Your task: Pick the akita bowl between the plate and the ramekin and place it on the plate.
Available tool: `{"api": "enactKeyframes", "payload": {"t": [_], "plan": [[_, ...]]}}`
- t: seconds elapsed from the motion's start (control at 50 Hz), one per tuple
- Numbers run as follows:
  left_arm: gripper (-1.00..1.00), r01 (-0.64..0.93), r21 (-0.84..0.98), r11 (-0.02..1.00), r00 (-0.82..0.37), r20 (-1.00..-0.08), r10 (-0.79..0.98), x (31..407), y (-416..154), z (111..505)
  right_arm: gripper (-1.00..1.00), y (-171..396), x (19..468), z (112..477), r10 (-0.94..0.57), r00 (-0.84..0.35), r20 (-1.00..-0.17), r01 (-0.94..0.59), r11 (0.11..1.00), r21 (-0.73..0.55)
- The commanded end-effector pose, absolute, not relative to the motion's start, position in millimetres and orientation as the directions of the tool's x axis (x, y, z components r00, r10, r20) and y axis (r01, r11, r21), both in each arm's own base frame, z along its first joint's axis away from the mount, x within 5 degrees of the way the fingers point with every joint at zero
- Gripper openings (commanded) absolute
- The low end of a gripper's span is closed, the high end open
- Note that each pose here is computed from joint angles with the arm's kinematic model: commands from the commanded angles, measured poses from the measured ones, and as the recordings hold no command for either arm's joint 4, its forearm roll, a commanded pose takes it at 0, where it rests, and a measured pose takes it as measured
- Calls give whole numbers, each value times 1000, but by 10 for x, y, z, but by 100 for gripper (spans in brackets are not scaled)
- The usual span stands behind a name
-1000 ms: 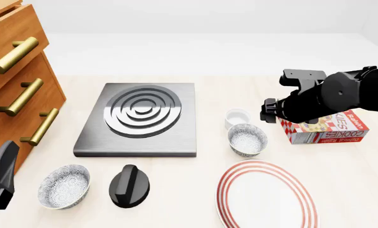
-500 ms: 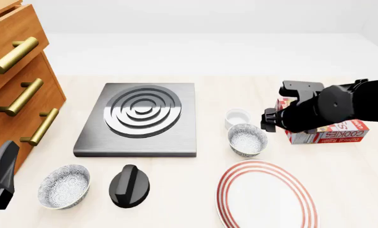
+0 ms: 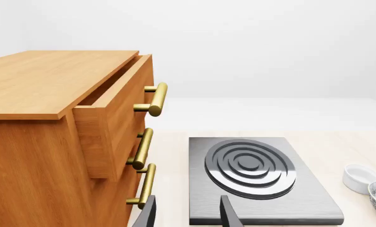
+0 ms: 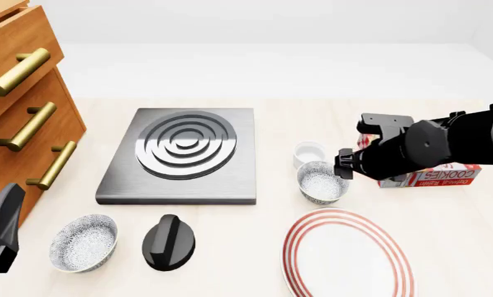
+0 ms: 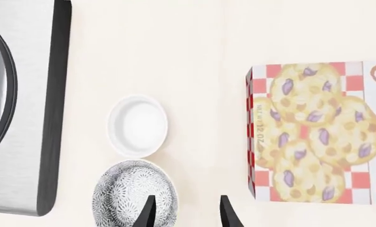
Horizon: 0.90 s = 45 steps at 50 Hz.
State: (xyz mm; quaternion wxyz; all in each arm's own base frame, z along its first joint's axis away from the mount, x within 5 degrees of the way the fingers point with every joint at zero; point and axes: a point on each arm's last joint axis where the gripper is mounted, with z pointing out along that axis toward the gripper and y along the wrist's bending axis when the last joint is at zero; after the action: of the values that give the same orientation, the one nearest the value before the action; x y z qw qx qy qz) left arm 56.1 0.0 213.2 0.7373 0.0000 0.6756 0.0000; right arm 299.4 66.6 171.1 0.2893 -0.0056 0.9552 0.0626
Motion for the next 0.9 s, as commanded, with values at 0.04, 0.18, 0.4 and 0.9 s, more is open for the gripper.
{"api": "enactKeyframes", "payload": {"t": [0.04, 0.18, 0.4, 0.9], "plan": [[100, 0, 0, 1000, 87, -996, 0, 561, 0, 2132, 100, 710, 2983, 1620, 18, -841, -540, -54, 992, 118], [100, 0, 0, 1000, 87, -996, 0, 561, 0, 2132, 100, 726, 2989, 1570, 11, -847, -532, -59, 992, 115], [100, 0, 0, 1000, 87, -996, 0, 561, 0, 2132, 100, 795, 2960, 1516, -2, -850, -527, -76, 990, 118], [100, 0, 0, 1000, 87, -996, 0, 561, 0, 2132, -100, 762, 2960, 1513, -17, -845, -535, -87, 991, 106]]}}
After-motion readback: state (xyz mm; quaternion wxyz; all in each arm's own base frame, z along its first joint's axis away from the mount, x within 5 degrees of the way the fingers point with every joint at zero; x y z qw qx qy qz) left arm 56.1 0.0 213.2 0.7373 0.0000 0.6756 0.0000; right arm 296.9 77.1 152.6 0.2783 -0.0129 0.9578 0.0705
